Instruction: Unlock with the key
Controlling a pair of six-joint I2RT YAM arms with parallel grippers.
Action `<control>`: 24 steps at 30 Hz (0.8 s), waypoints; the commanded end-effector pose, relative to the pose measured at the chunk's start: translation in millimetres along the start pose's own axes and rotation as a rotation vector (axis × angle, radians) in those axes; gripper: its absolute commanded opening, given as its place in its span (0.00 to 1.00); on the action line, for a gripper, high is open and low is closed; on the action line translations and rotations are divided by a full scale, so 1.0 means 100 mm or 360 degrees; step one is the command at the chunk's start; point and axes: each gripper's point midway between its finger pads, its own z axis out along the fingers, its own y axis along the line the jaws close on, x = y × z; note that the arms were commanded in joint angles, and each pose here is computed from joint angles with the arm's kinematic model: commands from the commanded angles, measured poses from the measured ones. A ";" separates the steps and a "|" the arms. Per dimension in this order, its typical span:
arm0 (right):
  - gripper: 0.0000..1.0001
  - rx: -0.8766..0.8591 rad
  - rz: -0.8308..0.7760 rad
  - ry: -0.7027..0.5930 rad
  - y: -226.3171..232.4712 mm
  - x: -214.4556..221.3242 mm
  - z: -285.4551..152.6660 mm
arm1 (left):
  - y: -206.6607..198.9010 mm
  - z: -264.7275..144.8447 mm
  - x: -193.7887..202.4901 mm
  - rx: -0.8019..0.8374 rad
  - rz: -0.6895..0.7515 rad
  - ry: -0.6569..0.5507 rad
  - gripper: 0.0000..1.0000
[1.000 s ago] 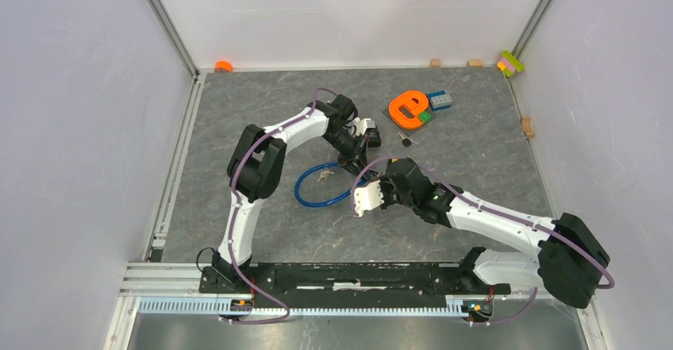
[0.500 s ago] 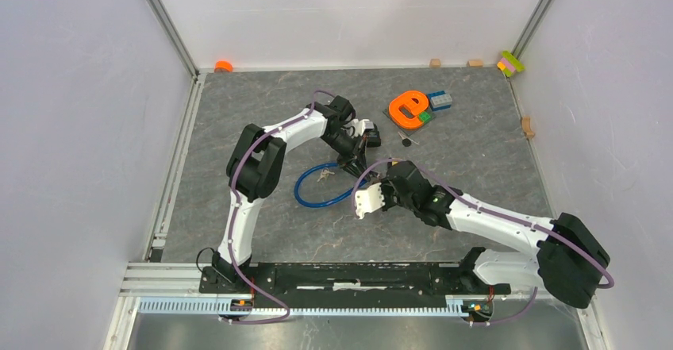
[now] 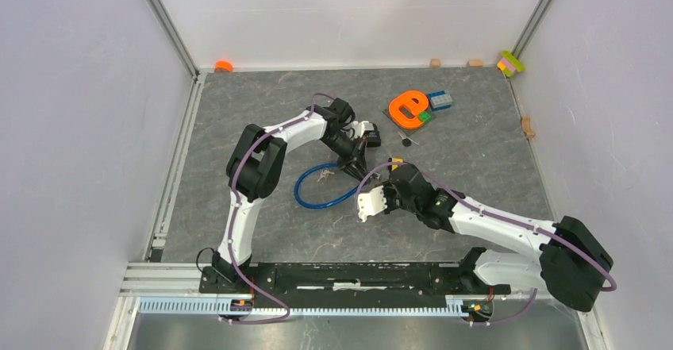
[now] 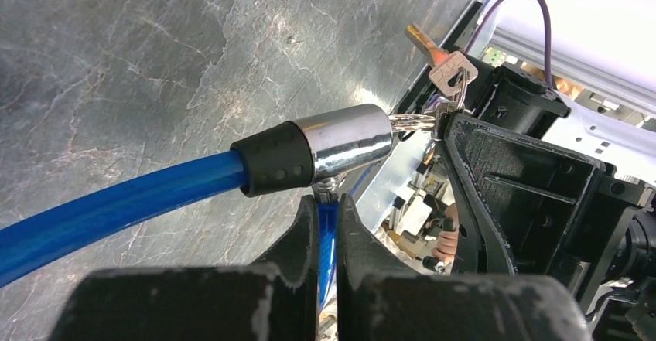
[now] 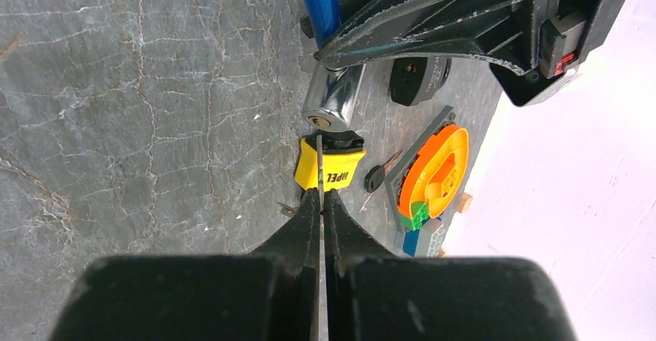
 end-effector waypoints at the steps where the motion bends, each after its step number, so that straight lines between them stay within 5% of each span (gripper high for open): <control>1: 0.00 0.0095 0.0019 -0.0059 -0.12 -0.06 -0.03 | -0.27 -0.16 -0.01 0.0110 -0.0034 -0.0041 0.02; 24: 0.00 0.0089 0.0039 -0.0081 -0.07 -0.07 0.02 | -0.29 -0.16 0.00 0.0139 -0.0049 -0.0041 0.02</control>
